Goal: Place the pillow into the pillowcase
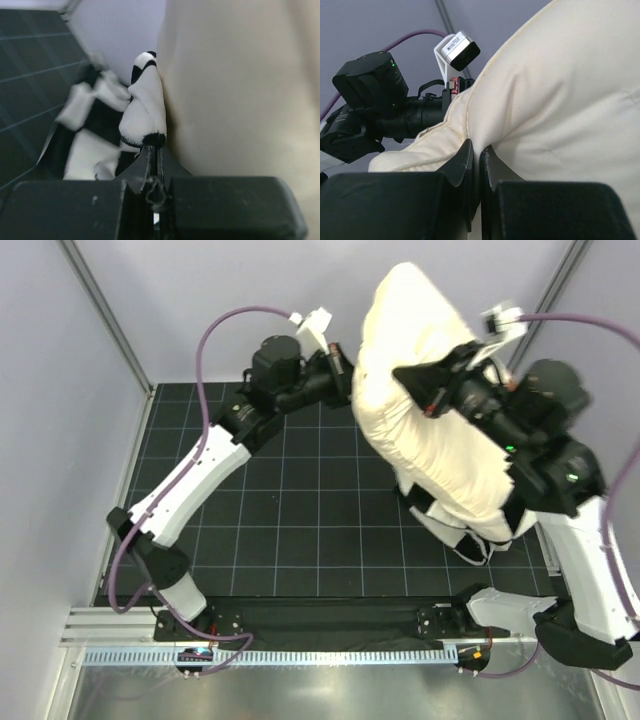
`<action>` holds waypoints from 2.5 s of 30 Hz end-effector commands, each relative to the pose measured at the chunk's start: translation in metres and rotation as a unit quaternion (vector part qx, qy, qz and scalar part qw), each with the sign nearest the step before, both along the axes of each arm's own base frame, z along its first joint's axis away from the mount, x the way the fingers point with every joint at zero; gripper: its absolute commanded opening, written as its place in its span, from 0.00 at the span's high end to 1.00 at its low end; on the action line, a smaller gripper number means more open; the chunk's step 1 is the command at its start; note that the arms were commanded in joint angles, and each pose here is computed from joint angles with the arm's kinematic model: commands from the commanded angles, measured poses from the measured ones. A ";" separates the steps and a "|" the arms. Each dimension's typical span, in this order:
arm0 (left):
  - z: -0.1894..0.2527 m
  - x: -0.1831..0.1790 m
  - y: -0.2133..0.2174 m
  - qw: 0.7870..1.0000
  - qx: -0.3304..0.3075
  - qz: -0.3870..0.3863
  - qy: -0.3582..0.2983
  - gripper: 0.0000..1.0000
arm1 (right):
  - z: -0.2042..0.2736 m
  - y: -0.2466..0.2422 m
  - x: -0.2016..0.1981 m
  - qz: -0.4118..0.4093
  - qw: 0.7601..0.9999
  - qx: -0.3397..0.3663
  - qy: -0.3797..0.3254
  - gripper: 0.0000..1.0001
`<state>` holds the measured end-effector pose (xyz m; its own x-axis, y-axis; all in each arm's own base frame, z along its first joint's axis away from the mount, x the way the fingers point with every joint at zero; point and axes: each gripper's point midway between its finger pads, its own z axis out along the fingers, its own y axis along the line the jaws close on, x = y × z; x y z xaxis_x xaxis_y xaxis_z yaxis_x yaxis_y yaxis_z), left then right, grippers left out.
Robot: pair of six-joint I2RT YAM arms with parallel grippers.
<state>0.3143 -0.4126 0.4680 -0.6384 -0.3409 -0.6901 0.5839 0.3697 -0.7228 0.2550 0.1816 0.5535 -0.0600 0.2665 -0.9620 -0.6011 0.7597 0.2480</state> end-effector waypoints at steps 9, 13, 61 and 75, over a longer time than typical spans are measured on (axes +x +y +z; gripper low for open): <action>-0.270 -0.002 0.128 0.976 0.133 0.139 0.098 1.00 | -0.246 0.137 -0.009 0.223 0.952 -0.008 0.208 0.96; -0.321 -0.009 0.174 0.954 0.176 0.218 0.108 1.00 | -0.266 0.159 -0.029 0.238 0.946 -0.021 0.218 0.96; -0.282 -0.032 0.240 0.930 0.219 0.296 0.001 1.00 | -0.400 -0.065 0.121 -0.251 0.847 -0.248 0.397 0.93; -0.283 -0.037 0.244 0.926 0.240 0.292 0.004 1.00 | -0.434 -0.079 0.113 -0.273 0.824 -0.276 0.412 0.46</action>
<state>0.2622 -0.1781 0.1467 -0.5594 -0.2616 -0.7865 0.1791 0.8883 -0.4229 0.3644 0.1099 0.1402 -0.7504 0.0151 -0.6608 0.0333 0.9993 -0.0150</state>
